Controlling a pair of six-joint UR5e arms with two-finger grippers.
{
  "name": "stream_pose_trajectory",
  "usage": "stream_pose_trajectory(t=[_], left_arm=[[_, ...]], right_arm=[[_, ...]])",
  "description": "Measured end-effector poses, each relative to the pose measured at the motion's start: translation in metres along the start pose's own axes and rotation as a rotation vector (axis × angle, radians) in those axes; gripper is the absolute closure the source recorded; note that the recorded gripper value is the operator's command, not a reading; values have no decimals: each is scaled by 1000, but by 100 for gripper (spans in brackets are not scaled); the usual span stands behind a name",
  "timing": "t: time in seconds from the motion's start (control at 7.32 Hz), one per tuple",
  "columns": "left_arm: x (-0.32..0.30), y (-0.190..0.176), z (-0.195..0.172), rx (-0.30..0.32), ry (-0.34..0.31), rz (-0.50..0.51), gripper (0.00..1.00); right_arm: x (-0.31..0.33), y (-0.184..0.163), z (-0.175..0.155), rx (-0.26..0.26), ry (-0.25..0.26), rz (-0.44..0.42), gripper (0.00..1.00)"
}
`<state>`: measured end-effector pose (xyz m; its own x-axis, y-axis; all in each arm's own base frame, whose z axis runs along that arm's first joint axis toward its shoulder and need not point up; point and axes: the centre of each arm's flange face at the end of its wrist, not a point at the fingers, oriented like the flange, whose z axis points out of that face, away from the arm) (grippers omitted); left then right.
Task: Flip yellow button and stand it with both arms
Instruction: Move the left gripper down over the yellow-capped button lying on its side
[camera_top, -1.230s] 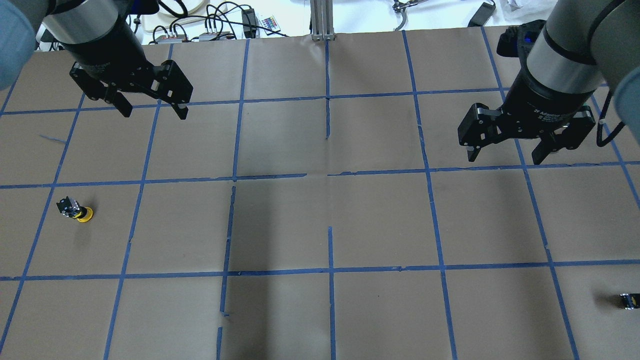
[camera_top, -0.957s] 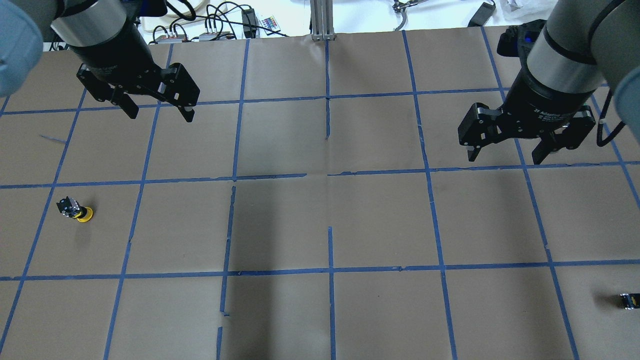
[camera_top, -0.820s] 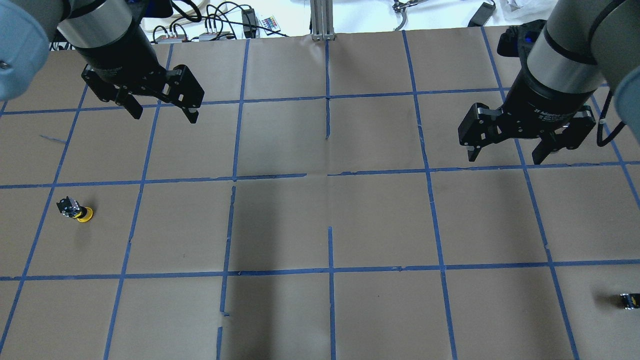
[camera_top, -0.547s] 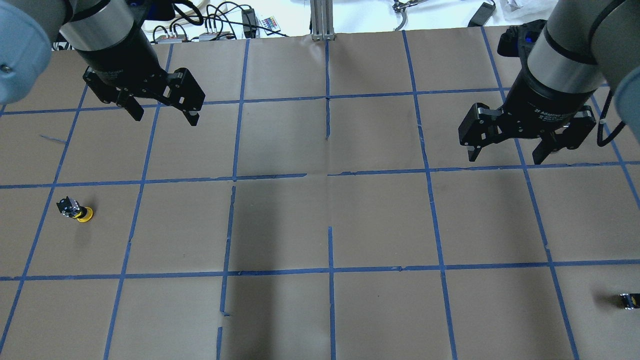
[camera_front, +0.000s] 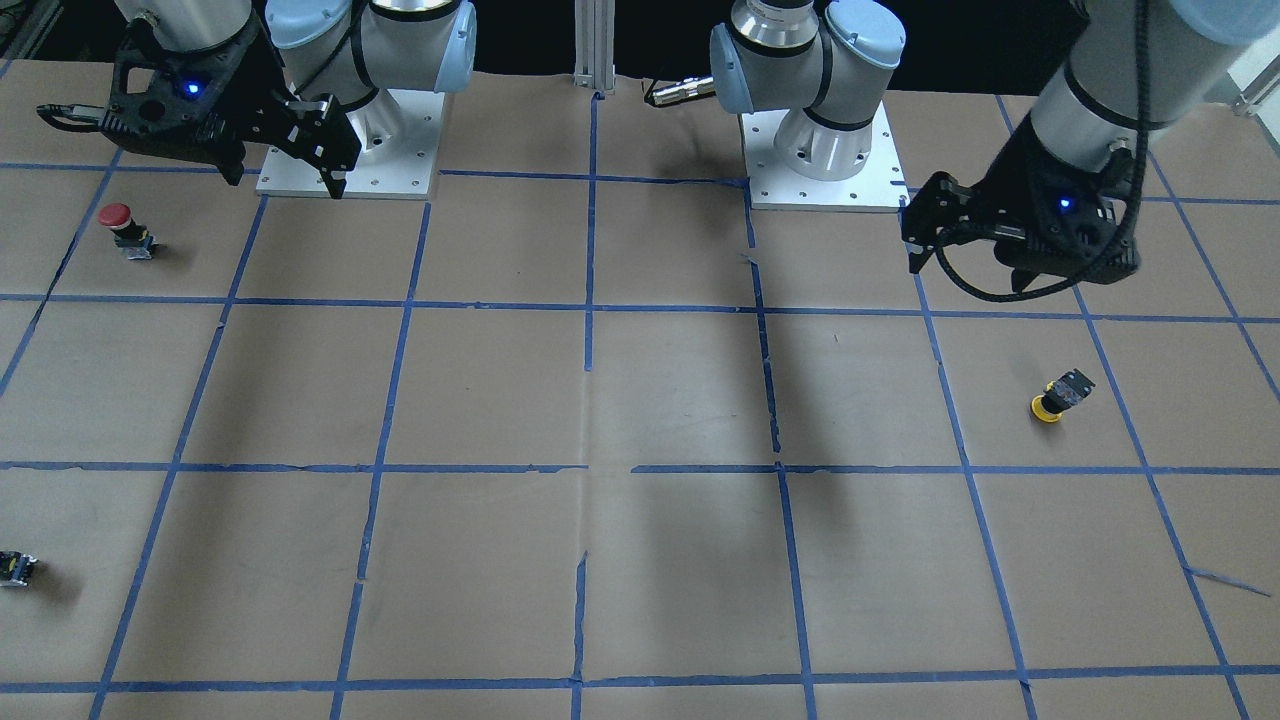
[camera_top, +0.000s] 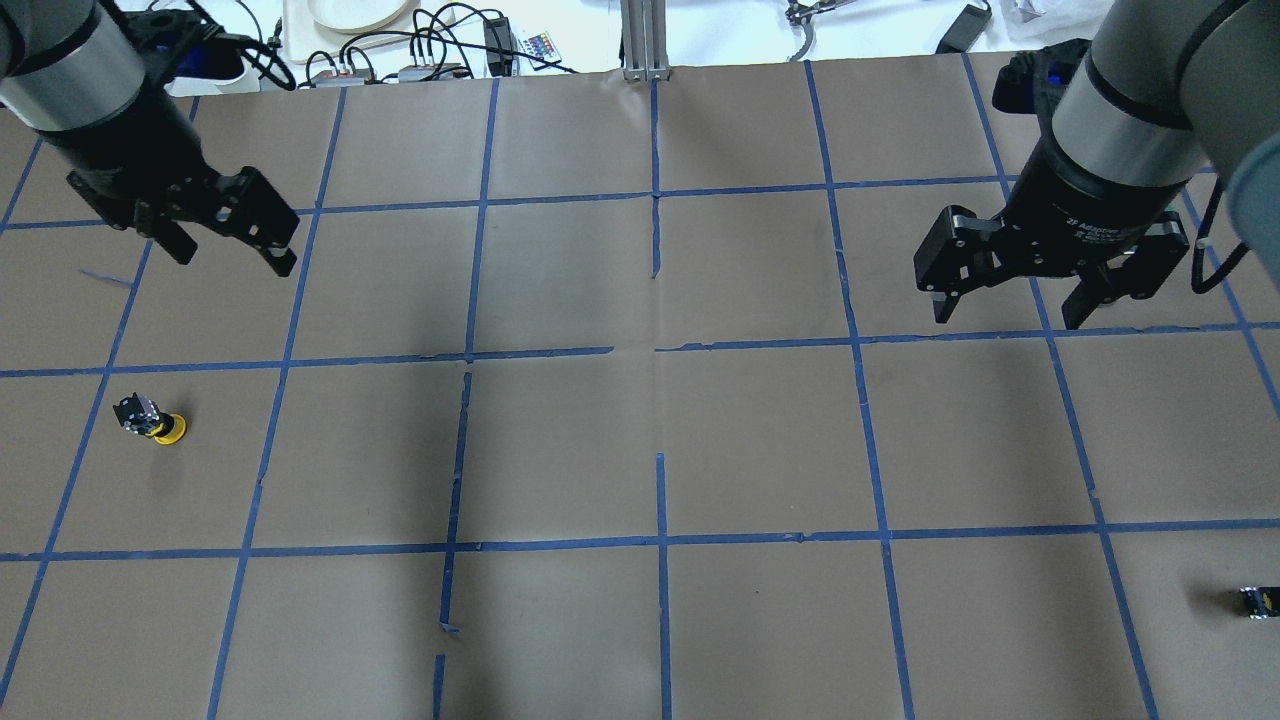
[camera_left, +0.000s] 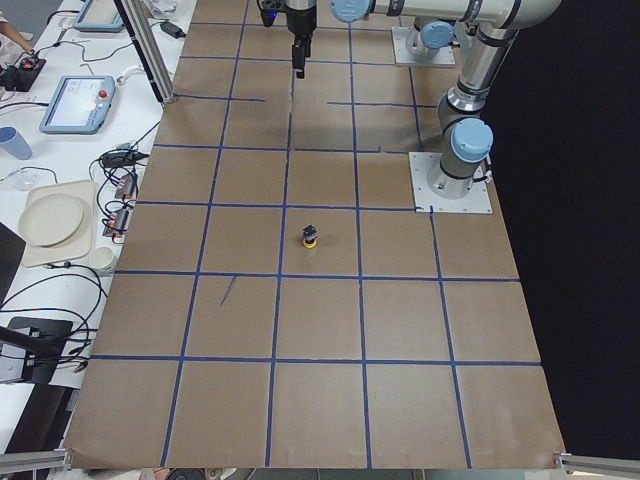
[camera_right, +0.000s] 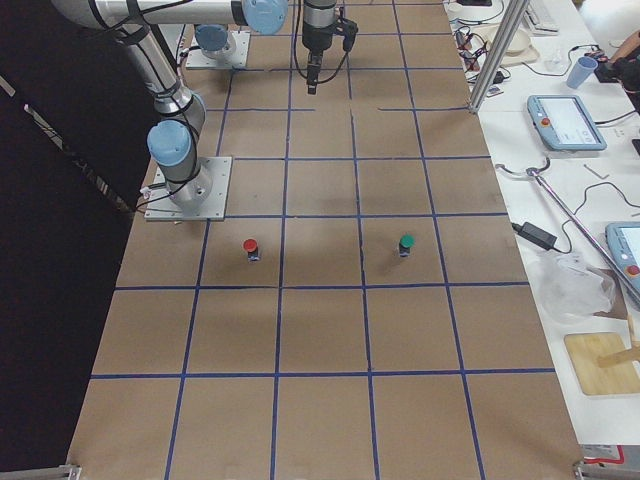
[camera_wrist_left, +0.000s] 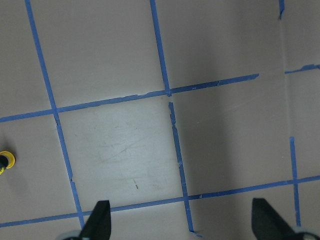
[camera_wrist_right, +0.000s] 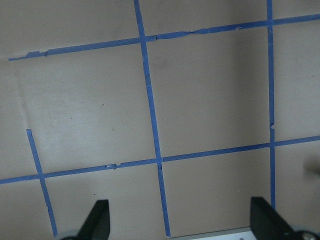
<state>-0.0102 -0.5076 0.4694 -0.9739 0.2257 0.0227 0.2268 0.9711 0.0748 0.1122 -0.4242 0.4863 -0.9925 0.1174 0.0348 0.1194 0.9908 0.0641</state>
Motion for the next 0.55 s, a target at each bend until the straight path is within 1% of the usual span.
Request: stream_pose_trajectory(t=[0.27, 0.55], left_arm=[[-78, 15, 31, 15, 5, 106, 1], [-143, 34, 78, 44, -16, 245, 1]], right_arm=[[0, 0, 0, 0, -1, -2, 0], [1, 0, 0, -2, 0, -3, 0]])
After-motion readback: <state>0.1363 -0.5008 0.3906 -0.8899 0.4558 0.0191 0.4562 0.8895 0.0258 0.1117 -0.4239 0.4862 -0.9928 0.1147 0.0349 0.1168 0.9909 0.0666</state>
